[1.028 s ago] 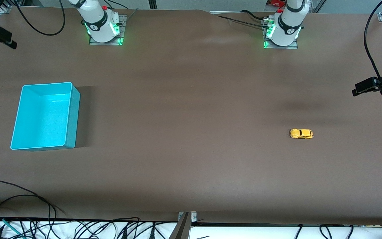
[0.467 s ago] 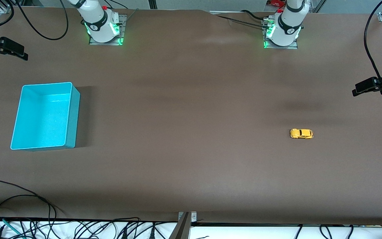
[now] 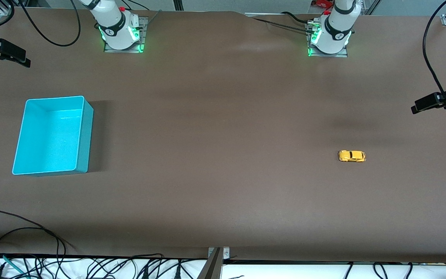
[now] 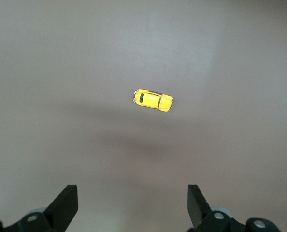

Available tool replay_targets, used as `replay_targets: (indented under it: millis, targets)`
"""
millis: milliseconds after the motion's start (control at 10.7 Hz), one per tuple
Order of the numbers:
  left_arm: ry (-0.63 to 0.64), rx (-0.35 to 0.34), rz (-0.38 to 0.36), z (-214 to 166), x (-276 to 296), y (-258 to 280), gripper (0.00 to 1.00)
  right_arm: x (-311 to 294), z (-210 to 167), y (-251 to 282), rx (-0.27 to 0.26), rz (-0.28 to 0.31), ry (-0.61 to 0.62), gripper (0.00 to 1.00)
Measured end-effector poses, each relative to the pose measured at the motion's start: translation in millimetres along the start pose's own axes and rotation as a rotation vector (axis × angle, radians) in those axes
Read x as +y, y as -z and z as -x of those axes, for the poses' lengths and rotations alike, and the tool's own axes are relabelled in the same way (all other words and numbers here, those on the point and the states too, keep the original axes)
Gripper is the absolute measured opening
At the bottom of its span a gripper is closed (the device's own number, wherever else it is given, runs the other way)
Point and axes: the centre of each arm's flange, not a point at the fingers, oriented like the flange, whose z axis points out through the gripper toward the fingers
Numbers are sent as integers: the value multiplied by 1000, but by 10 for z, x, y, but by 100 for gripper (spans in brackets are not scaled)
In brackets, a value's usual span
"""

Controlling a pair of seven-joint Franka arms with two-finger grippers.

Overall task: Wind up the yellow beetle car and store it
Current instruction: 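Move the left gripper over the yellow beetle car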

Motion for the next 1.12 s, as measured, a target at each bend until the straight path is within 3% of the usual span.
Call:
replay_targets:
  millis: [374, 841, 1121]
  targets:
    - [388, 15, -12, -488, -46, -621, 100, 57, 1, 46, 20, -1, -11, 100]
    - [889, 33, 5, -1026, -27, -1662, 100, -42, 71, 51, -12, 3, 7, 100]
    - [1095, 81, 42, -1093, 63, -2390, 100, -150, 58, 10, -25, 7, 23, 100]
